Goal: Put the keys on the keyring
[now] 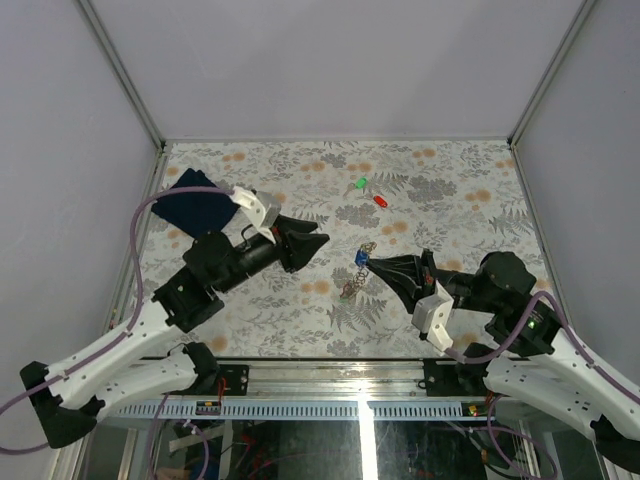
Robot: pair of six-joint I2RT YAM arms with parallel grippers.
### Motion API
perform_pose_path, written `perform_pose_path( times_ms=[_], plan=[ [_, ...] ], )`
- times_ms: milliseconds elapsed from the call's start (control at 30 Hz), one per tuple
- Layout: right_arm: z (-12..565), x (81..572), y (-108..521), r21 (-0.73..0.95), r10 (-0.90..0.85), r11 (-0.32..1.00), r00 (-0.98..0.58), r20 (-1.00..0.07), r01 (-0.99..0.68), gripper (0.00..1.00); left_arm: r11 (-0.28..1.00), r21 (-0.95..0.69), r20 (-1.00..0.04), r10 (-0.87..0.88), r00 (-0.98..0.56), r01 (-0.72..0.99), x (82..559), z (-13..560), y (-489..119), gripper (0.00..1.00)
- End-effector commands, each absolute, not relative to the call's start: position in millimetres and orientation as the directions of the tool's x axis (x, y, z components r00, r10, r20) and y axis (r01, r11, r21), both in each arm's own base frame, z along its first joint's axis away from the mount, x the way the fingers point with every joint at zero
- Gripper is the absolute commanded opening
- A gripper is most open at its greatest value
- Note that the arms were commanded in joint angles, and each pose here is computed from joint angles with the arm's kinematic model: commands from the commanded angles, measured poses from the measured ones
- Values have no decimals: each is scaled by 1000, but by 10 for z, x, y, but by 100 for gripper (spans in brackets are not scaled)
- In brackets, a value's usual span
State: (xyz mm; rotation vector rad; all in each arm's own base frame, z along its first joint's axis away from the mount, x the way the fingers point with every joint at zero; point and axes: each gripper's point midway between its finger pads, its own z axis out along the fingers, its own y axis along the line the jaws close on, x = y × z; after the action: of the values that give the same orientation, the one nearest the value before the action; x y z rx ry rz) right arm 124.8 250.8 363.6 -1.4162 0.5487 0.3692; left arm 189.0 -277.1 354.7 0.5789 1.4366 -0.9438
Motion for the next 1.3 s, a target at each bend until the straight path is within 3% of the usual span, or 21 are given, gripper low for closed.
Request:
perform_pose_path(
  times_ms=[0,133,300,500,667,867,1267],
  plan=[
    [3875,1269,2413,-892,-100,181,895,-435,-414,0,415,-276,-957,-207,-205,867,1872,3599,-2849,38],
    [3686,1362,2377,-877,-177,151,860,-478,-456,0,454,-286,-957,-174,-230,844,2087,3432,-2905,39],
    [3558,1395,2197,-774,-257,197,730,-633,-602,0,571,-319,-942,-100,-322,757,2655,2996,-3068,42],
    [3406,1316,1960,-591,-309,273,513,-801,-759,0,679,-309,-903,9,-429,666,3393,2376,-3371,44],
    [3412,1241,1803,-435,-307,355,337,-890,-827,0,696,-303,-856,102,-507,651,3879,1868,-3675,46],
    [3417,1157,1726,-329,-288,393,225,-931,-859,0,718,-272,-828,164,-536,640,4387,1372,-3944,46],
    [3334,1203,1765,-288,-286,415,177,-942,-863,0,746,-171,-821,253,-512,644,5082,762,-4072,46]
  ],
)
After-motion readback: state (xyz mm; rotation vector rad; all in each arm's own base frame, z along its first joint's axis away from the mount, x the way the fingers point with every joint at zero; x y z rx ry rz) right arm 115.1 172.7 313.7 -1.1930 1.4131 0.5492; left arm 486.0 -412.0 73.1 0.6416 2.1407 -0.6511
